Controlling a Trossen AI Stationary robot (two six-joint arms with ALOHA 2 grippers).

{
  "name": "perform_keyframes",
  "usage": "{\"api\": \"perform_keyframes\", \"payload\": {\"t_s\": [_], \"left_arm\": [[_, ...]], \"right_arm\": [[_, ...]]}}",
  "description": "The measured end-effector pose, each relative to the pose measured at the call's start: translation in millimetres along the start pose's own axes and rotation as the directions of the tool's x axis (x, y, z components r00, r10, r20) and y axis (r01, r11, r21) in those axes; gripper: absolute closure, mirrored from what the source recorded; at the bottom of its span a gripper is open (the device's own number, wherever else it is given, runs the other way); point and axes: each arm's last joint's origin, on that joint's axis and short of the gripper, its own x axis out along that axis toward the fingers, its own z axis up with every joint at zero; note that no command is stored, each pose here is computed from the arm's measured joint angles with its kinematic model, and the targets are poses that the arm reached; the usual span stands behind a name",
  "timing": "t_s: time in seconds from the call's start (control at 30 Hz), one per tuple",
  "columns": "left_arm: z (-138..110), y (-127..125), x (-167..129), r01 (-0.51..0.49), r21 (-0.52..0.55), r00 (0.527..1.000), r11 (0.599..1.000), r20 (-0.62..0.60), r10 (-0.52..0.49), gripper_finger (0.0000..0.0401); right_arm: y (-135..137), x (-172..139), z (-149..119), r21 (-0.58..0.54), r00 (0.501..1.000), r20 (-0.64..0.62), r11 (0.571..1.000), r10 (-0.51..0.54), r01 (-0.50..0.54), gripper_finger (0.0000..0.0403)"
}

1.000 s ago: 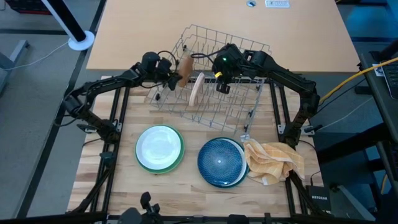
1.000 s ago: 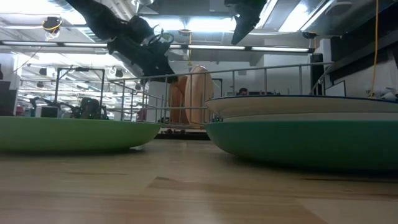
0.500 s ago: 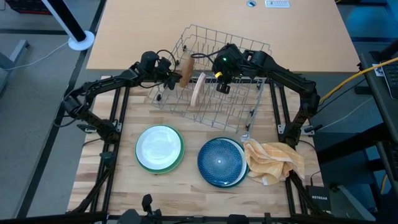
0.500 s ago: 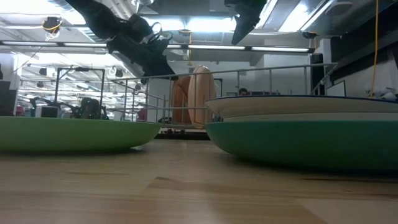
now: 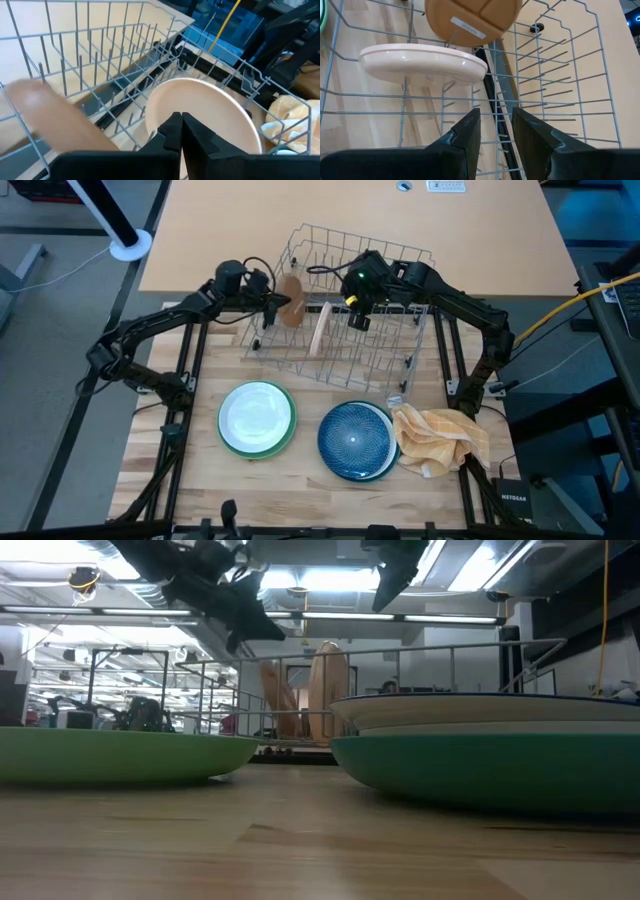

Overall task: Sort dishes
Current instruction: Adjust the plates in the dish rack, then adjust the plates in the dishwasher

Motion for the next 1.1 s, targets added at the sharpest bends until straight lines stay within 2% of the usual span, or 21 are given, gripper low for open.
{"api": "perform_keyframes", "payload": {"t_s": [0.4,0.53,0.63,0.7,0.77,0.87,1.0,1.03,1.1], "left_arm": [[-0.3,4.7,-2.7,-0.021,0.022,1.000,1.000,-0.008,0.021,0.0399],[-0.1,10.2,-4.9,-0.044,0.133,0.999,0.990,-0.008,0.046,0.0376],[0.5,13.9,-6.1,-0.092,0.289,0.995,0.953,0.000,0.096,0.0336],[0.8,15.8,-6.5,-0.136,0.396,0.989,0.908,0.008,0.145,0.0307],[0.9,18.0,-7.0,-0.194,0.501,0.976,0.843,0.014,0.216,0.0281],[-3.9,20.7,-7.5,-0.237,0.674,0.940,0.700,-0.022,0.340,0.0253],[-11.8,22.6,-8.7,-0.160,0.853,0.890,0.497,-0.093,0.447,0.0239],[-13.0,22.7,-8.8,-0.132,0.881,0.884,0.455,-0.103,0.456,0.0238],[-13.0,22.4,-8.7,-0.104,0.910,0.882,0.401,-0.102,0.460,0.0237]], "right_arm": [[0.0,0.0,-0.1,0.000,1.000,-0.001,1.000,0.000,0.000,0.0286],[0.0,0.0,-0.1,0.000,1.000,-0.001,1.000,0.000,0.000,0.0286],[0.1,0.0,-0.2,0.000,1.000,-0.002,1.000,0.001,-0.001,0.0286],[0.1,0.0,-0.2,0.000,1.000,-0.002,1.000,0.001,-0.001,0.0286],[0.1,0.0,-0.2,0.000,1.000,-0.002,1.000,0.001,-0.001,0.0286],[0.0,0.0,-0.1,0.000,1.000,-0.001,1.000,0.000,0.000,0.0286],[0.0,0.0,-0.1,0.000,1.000,-0.001,1.000,0.000,0.000,0.0286],[0.0,0.0,-0.1,0.000,1.000,-0.001,1.000,0.000,0.000,0.0286],[0.0,0.0,-0.1,0.000,1.000,-0.001,1.000,0.000,0.000,0.0286]]}}
